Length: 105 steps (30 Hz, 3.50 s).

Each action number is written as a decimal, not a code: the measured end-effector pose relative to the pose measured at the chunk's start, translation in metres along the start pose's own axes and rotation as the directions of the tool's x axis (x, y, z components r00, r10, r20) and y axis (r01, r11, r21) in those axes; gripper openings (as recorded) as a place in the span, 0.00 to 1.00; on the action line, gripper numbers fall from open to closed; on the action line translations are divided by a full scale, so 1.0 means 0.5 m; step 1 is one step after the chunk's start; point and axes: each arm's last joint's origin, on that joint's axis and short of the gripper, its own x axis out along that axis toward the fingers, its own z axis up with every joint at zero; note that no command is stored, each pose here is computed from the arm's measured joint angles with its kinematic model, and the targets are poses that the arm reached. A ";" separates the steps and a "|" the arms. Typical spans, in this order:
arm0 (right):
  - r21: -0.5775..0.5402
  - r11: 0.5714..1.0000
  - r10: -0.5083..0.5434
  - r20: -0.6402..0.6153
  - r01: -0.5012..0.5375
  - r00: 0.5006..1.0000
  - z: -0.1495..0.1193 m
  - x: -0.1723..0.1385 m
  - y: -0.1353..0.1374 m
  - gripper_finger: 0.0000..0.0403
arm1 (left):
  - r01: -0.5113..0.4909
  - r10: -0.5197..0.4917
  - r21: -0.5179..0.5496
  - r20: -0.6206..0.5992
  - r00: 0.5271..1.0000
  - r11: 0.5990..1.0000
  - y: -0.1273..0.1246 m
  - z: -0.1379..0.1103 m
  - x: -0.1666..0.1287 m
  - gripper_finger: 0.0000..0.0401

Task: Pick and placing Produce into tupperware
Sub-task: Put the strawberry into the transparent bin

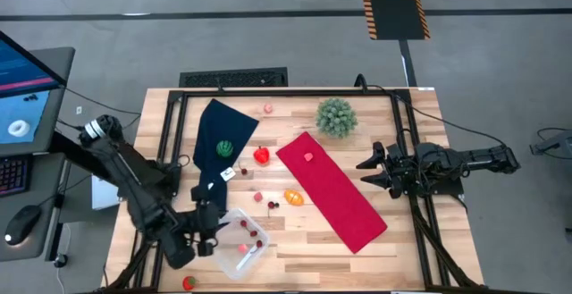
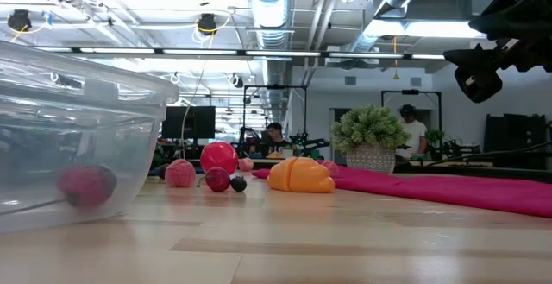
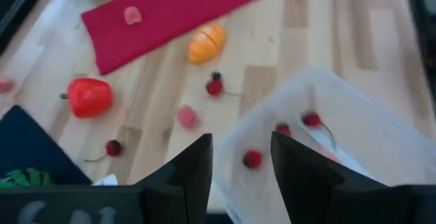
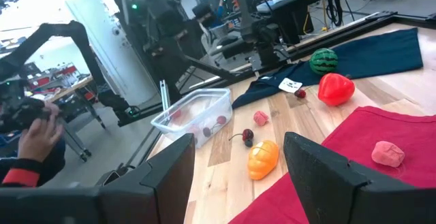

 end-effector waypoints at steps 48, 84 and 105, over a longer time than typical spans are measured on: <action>0.000 1.000 0.000 0.000 0.000 1.000 0.000 0.000 0.000 0.62 | 0.508 -0.565 -0.435 -0.003 0.825 0.744 0.016 -0.249 -0.081 0.35; 0.000 1.000 0.001 0.000 -0.001 1.000 0.000 0.000 0.000 0.62 | 0.576 -0.629 -0.359 -0.041 0.776 0.734 -0.136 -0.311 0.021 0.35; 0.000 1.000 0.000 0.000 0.000 1.000 0.000 0.000 0.000 0.62 | 0.622 -0.656 -0.305 -0.012 0.755 0.721 -0.158 -0.316 0.041 0.35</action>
